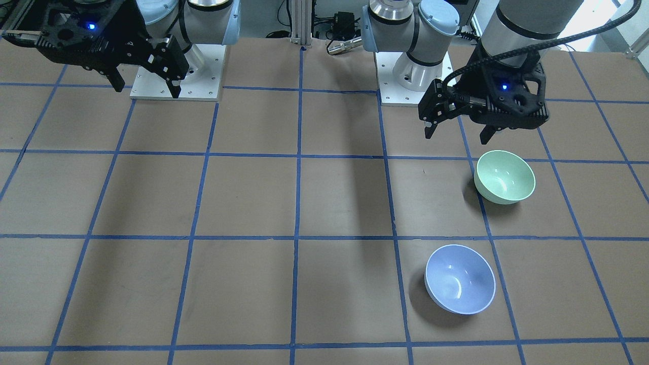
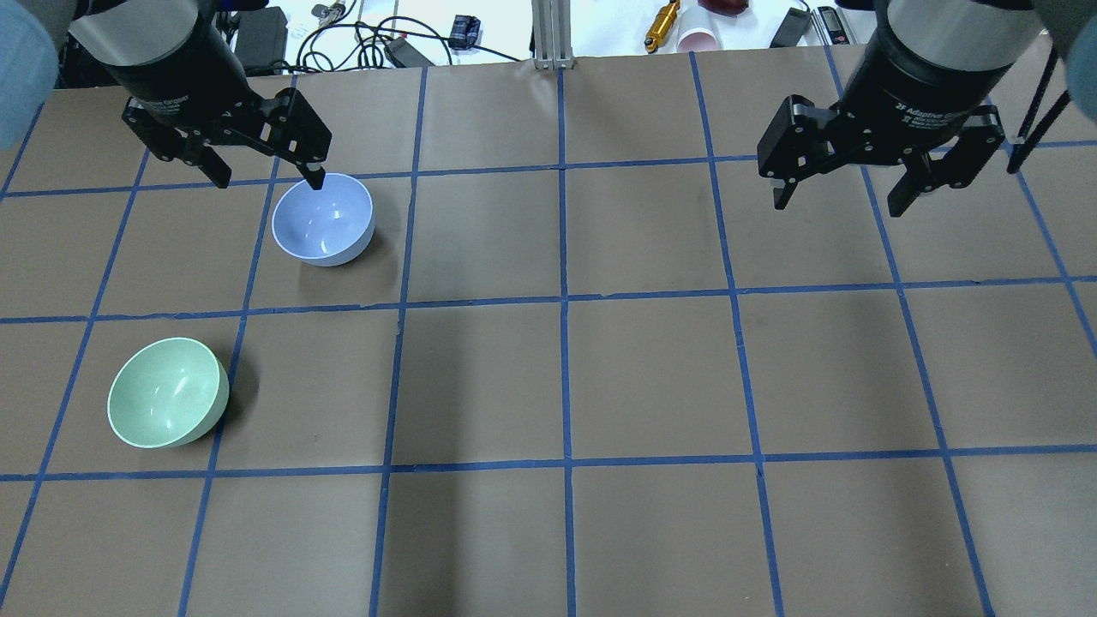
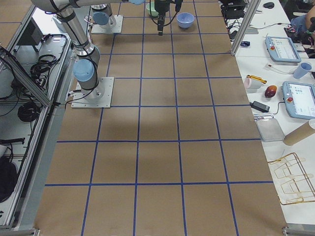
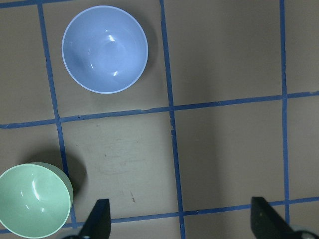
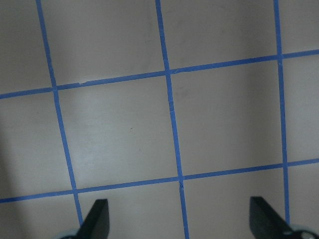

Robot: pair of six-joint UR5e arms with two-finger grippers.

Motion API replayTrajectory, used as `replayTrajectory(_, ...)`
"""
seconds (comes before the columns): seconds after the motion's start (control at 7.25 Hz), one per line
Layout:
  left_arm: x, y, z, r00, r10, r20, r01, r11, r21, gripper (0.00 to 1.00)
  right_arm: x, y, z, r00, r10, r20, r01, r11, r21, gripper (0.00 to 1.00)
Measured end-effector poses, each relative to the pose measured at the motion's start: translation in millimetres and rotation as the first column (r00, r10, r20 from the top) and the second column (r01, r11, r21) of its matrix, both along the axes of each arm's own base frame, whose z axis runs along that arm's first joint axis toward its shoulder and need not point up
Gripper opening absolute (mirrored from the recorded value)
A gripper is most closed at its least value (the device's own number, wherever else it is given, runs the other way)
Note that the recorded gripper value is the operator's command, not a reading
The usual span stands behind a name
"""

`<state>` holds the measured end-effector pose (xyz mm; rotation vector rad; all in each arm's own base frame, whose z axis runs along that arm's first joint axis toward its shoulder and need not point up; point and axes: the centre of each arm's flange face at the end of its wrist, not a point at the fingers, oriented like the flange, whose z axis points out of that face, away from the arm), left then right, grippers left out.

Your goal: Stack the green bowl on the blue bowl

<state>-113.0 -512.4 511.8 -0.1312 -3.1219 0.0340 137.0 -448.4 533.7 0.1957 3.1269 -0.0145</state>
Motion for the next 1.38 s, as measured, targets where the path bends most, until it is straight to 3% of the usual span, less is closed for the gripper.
replayTrajectory(0.69,7,0,-3,1.0,0.005,0.003,-0.005,1.0,0.008,1.0,0,0,0,1.0,0.0,0.0,0.0,1.0,0.0,1.0)
replayTrajectory(1.1,67,1,-12,0.999,0.047,-0.002,-0.047,0.997,0.066,1.0,0,0,0,1.0,0.0,0.0,0.0,1.0,0.0,1.0)
replayTrajectory(1.38,129,2,-40,0.999,0.035,-0.025,-0.031,0.992,0.12,1.0,0,0,0,1.0,0.0,0.0,0.0,1.0,0.0,1.0)
